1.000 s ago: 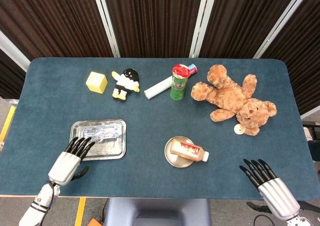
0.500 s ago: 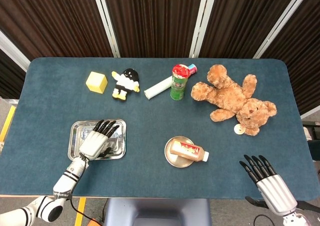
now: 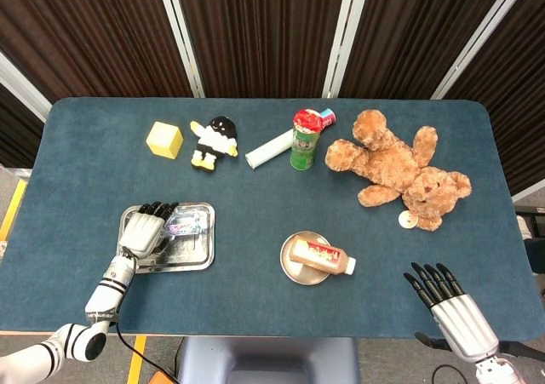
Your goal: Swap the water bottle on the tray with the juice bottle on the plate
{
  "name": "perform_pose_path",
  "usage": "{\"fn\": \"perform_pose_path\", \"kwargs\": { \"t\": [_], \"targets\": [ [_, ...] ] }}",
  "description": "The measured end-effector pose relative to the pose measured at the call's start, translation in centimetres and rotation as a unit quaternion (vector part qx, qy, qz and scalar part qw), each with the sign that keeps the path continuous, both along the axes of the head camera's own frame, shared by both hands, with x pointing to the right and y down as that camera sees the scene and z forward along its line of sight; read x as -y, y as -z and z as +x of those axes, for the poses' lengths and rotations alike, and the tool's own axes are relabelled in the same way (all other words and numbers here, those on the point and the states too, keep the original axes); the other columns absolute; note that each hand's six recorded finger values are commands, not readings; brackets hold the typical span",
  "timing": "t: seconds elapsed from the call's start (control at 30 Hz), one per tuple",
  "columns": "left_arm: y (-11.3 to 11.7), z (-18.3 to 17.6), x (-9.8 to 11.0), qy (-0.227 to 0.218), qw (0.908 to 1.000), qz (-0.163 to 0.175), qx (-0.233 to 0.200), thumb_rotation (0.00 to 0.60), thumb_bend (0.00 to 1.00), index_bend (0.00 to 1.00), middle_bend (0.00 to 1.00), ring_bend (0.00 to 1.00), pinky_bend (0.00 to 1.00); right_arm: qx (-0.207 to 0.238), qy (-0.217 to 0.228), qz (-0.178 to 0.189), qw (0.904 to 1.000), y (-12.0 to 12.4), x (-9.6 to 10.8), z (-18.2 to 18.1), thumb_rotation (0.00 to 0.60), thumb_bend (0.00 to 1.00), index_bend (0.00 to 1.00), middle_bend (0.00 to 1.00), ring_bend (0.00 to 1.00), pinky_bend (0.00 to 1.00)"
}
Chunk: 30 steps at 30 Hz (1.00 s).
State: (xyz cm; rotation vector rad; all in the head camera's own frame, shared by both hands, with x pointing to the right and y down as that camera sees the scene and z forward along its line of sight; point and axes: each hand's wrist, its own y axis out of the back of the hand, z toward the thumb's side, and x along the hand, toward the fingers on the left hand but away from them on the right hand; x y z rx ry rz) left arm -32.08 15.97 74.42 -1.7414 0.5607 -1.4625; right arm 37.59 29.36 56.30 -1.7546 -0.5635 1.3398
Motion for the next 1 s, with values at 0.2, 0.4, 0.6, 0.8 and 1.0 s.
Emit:
{"fn": "perform_pose_path", "kwargs": {
  "t": [0.2, 0.4, 0.6, 0.8, 1.0],
  "targets": [
    [-0.6, -0.4, 0.4, 0.004, 1.0, 0.005, 0.006, 0.6, 0.42, 0.51, 0.65, 0.57, 0.63, -0.002, -0.003, -0.001, 1.0, 0.0, 0.0, 0.1, 0.6, 0.18, 0.0, 0.0, 0.0, 0.0],
    [0.0, 0.0, 1.5, 0.015, 0.9992, 0.033, -0.019, 0.6, 0.51, 0.69, 0.85, 0.73, 0.8, -0.008, -0.011, -0.002, 0.9999, -0.1, 0.3, 0.4, 0.6, 0.18, 0.0, 0.0, 0.0, 0.0],
    [1.5, 2.1, 3.9, -0.004, 0.9954, 0.077, -0.057, 0.6, 0.55, 0.72, 0.88, 0.78, 0.85, -0.019, -0.02, -0.004, 0.9996, -0.6, 0.7, 0.7, 0.6, 0.18, 0.0, 0.0, 0.0, 0.0],
    [1.1, 5.8, 7.0, -0.034, 0.993, 0.09, -0.068, 0.6, 0.54, 0.72, 0.89, 0.78, 0.85, -0.033, -0.036, -0.009, 0.9987, -1.3, 1.4, 1.3, 0.6, 0.18, 0.0, 0.0, 0.0, 0.0],
    [-0.5, 11.1, 9.4, -0.062, 0.9914, 0.089, -0.073, 0.6, 0.54, 0.72, 0.88, 0.78, 0.85, -0.047, -0.06, -0.021, 0.9969, -2.3, 2.5, 2.1, 0.6, 0.18, 0.0, 0.0, 0.0, 0.0]
  ]
}}
